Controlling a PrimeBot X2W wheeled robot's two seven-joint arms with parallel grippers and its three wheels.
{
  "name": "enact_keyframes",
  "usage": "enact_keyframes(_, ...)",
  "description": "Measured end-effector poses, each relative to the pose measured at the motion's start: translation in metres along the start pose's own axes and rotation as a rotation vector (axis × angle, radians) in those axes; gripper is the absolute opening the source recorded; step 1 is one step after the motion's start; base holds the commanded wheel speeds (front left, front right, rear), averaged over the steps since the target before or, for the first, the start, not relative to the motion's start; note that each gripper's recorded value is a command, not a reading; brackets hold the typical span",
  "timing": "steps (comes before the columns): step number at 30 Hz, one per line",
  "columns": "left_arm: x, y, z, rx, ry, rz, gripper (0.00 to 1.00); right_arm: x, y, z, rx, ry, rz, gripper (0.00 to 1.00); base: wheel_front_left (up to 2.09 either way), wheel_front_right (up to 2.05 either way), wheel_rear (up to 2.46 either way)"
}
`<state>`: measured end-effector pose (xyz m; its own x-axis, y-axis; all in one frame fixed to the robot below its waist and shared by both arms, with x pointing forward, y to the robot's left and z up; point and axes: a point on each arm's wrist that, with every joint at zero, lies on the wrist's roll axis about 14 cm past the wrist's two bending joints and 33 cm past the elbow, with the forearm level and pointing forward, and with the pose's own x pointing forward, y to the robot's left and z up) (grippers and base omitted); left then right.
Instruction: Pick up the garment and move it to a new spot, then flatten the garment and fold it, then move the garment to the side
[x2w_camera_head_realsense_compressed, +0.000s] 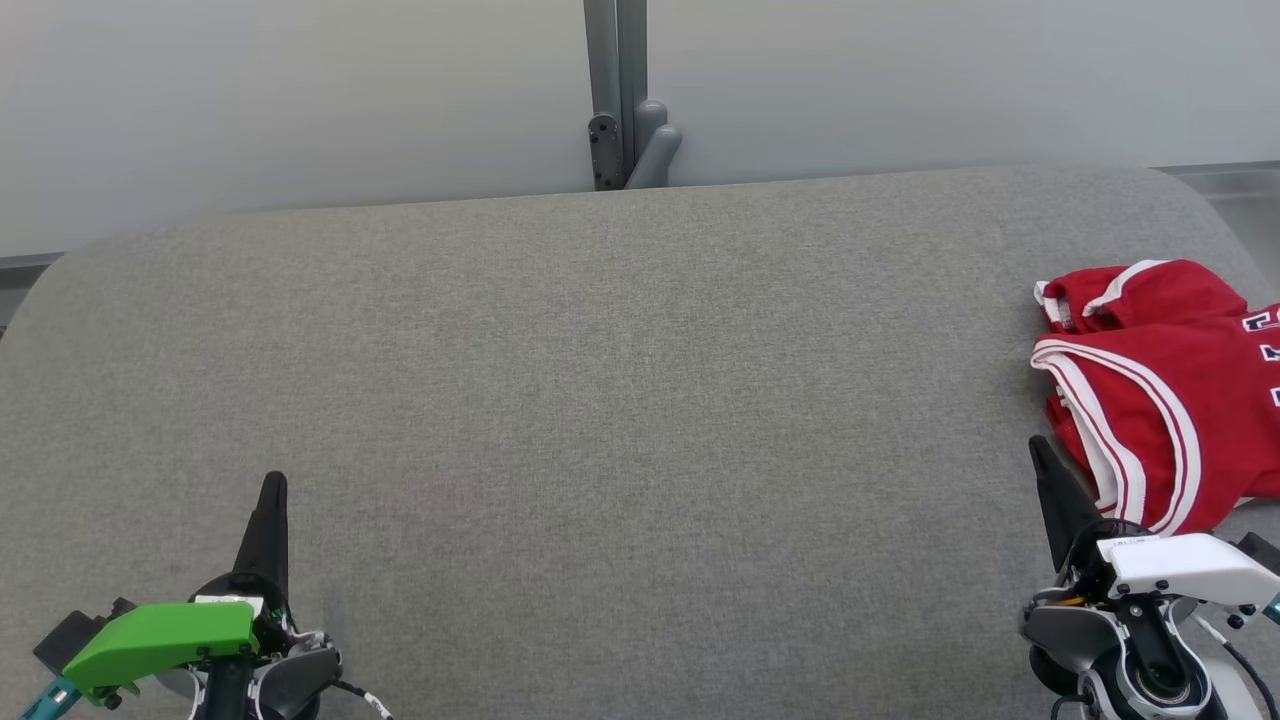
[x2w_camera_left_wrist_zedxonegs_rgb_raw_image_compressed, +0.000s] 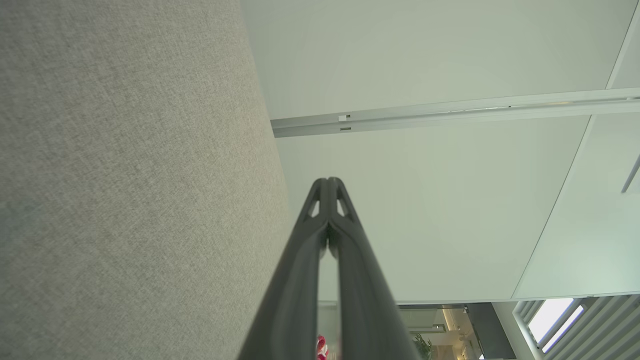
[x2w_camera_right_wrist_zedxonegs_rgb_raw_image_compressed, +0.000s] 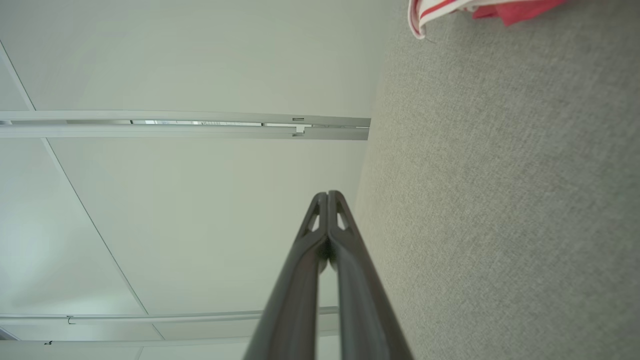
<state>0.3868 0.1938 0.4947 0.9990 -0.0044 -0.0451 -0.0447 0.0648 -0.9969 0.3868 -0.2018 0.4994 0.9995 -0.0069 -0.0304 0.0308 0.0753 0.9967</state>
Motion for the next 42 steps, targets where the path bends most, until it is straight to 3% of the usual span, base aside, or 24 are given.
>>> enact_keyframes(11, 0.0008, -0.0084, 0.0043, -0.071, -0.006, -0.031, 0.00, 0.0022, 0.0052, -0.0011, 0.079, 0.009, 0.021, 0.00, 0.00, 0.00, 0.00)
enact_keyframes(42, 0.0010, -0.0089, 0.0043, -0.072, -0.006, -0.033, 0.00, 0.0023, 0.0054, -0.0010, 0.079, 0.008, 0.021, 0.00, 0.00, 0.00, 0.00)
